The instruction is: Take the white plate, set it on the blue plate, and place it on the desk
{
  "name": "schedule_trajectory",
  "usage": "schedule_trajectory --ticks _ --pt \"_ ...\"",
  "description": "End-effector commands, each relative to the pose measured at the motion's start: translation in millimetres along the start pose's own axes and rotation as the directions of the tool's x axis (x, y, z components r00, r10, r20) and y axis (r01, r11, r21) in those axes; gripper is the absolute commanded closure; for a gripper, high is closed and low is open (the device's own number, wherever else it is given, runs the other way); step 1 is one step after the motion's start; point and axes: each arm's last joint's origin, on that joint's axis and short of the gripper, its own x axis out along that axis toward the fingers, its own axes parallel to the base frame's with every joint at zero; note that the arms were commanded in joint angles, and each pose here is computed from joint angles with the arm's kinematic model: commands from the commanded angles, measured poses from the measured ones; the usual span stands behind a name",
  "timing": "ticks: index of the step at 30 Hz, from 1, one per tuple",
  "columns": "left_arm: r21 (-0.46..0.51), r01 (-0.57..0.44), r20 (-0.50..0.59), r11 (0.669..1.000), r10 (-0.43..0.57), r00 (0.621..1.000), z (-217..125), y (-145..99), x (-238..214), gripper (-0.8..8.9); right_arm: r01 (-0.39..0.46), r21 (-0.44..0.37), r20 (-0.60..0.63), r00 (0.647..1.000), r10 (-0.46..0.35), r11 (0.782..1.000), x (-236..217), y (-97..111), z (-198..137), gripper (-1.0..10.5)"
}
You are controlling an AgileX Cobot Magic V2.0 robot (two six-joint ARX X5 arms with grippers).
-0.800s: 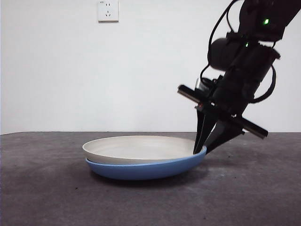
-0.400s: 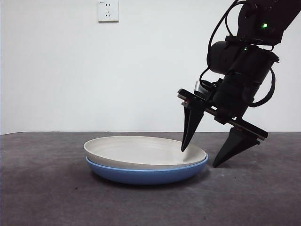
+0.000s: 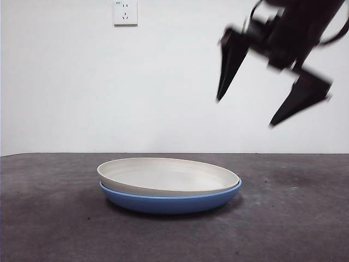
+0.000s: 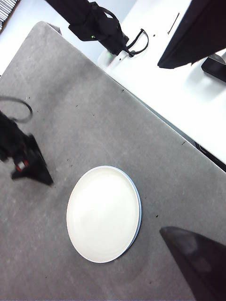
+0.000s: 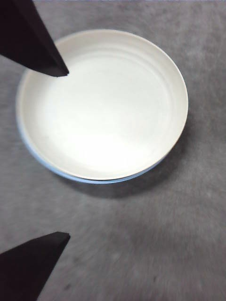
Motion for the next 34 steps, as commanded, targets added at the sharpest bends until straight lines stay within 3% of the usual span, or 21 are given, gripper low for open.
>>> schedule_trajectory --ticks 1,5,10,20,28,31,32,34 --pt "0.01 0.009 0.017 1.0 -0.009 1.0 2.9 -1.2 -2.0 1.25 0.006 -0.077 0.05 0.999 -0.002 0.997 -33.5 15.6 -9.9 3.0" --pt "0.012 0.009 0.021 1.0 -0.009 1.0 3.3 -1.2 -2.0 1.25 0.032 -0.155 0.108 0.994 -0.015 0.987 -89.0 30.7 -43.4 3.0" --pt "0.015 0.009 0.031 1.0 -0.009 0.999 4.3 -1.2 -2.0 1.25 0.079 -0.232 0.136 0.99 -0.048 0.969 -139.1 34.3 -89.6 3.0" --pt "-0.002 0.009 0.028 1.0 -0.009 1.0 4.0 -1.2 -2.0 1.25 0.037 -0.282 0.203 0.979 0.022 0.959 -203.1 15.8 -160.9 3.0" --pt "-0.015 0.009 0.027 1.0 -0.009 1.0 4.1 -1.2 -1.9 1.54 0.017 -0.295 0.267 0.962 0.065 0.955 -222.6 4.7 -186.7 3.0" --pt "-0.015 0.009 0.027 1.0 -0.009 1.0 4.1 -1.2 -1.9 3.0 0.016 -0.295 0.272 0.96 0.068 0.955 -223.6 4.1 -187.9 3.4" --pt "-0.015 0.009 0.027 1.0 -0.009 1.0 4.0 -1.2 -1.9 4.24 0.016 -0.295 0.27 0.96 0.068 0.955 -223.5 4.1 -188.1 5.0" --pt "-0.015 0.009 0.026 1.0 -0.009 1.0 4.0 -1.2 -1.8 7.81 0.019 -0.294 0.274 0.959 0.066 0.955 -223.5 4.1 -187.8 9.6"
